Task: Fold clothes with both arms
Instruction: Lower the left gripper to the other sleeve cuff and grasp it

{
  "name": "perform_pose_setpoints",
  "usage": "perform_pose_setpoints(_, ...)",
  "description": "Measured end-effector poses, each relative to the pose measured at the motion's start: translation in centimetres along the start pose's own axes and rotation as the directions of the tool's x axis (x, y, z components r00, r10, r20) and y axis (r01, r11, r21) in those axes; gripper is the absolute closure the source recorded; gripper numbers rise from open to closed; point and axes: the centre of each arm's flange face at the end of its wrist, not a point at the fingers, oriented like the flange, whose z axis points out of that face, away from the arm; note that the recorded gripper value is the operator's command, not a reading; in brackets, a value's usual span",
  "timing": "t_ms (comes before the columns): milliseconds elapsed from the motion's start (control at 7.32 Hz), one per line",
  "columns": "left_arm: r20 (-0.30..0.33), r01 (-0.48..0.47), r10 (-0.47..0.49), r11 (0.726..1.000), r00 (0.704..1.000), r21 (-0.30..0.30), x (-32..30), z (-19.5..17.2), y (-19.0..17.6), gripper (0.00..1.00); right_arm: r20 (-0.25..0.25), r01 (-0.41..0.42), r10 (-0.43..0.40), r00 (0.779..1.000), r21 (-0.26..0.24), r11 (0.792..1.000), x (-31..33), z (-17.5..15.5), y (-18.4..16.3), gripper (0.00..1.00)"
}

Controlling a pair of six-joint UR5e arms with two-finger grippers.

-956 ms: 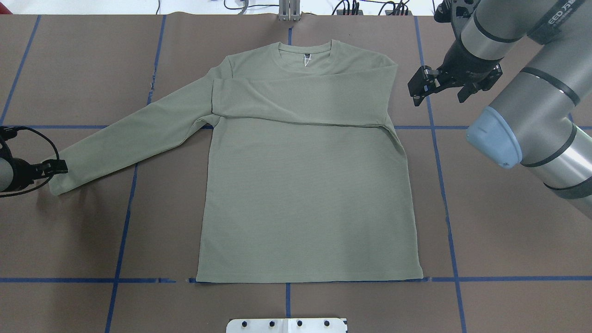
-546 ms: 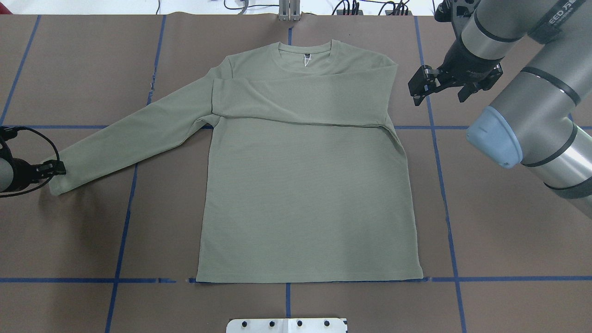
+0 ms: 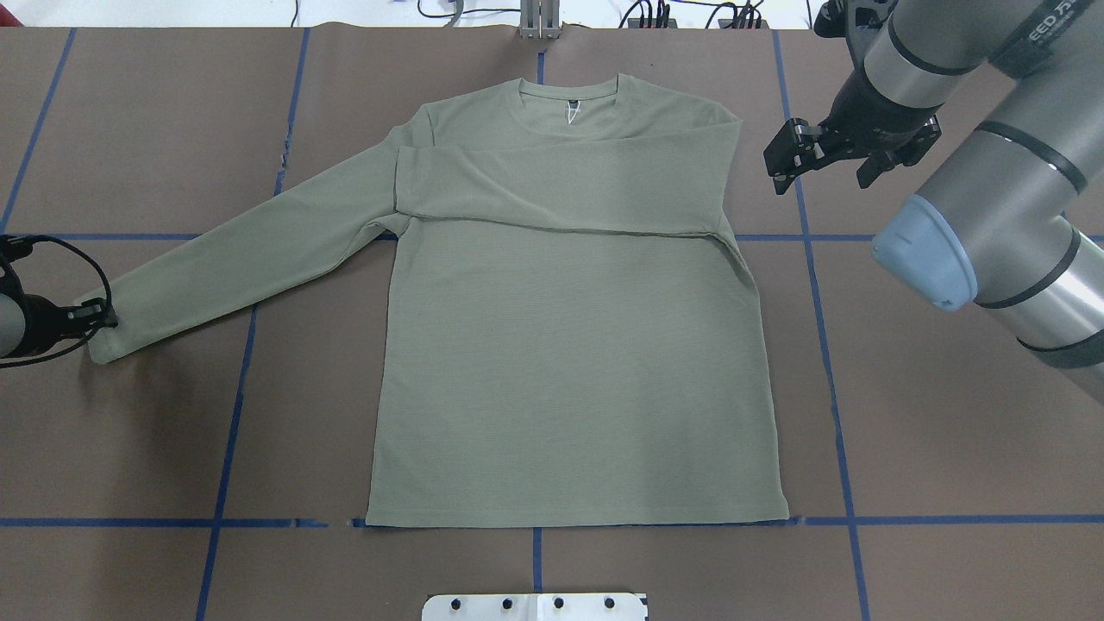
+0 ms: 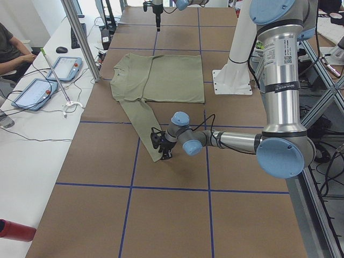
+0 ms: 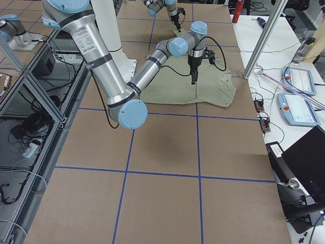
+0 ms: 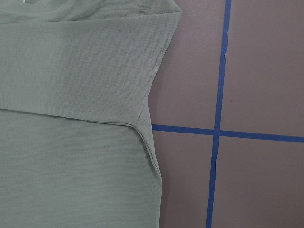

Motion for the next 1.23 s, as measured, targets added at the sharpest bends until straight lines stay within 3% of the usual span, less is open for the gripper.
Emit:
perform_pose_setpoints(410, 0.003, 0.001, -0.001, 1.0, 1.0, -0.001, 0.3, -0.3, 0.0, 0.95, 0.0, -0.003, 0.003, 1.0, 0.001, 1.0, 0.2, -0.1, -0.1, 0.0)
perform_pose_setpoints(546, 0.001, 0.001, -0.001, 1.0, 1.0, -0.001, 0.6, -0.8, 0.0, 1.0, 0.003, -0.006, 0.006, 1.0, -0.002, 1.0, 0.3, -0.2, -0.1, 0.0)
perform_pose_setpoints(1230, -0.006, -0.001, 0.001, 1.0, 1.0, -0.03, 5.0, -5.3, 0.3, 1.0, 0.018, -0.028, 0.028, 0.999, -0.014, 1.0, 1.5, -0.4, -0.2, 0.0)
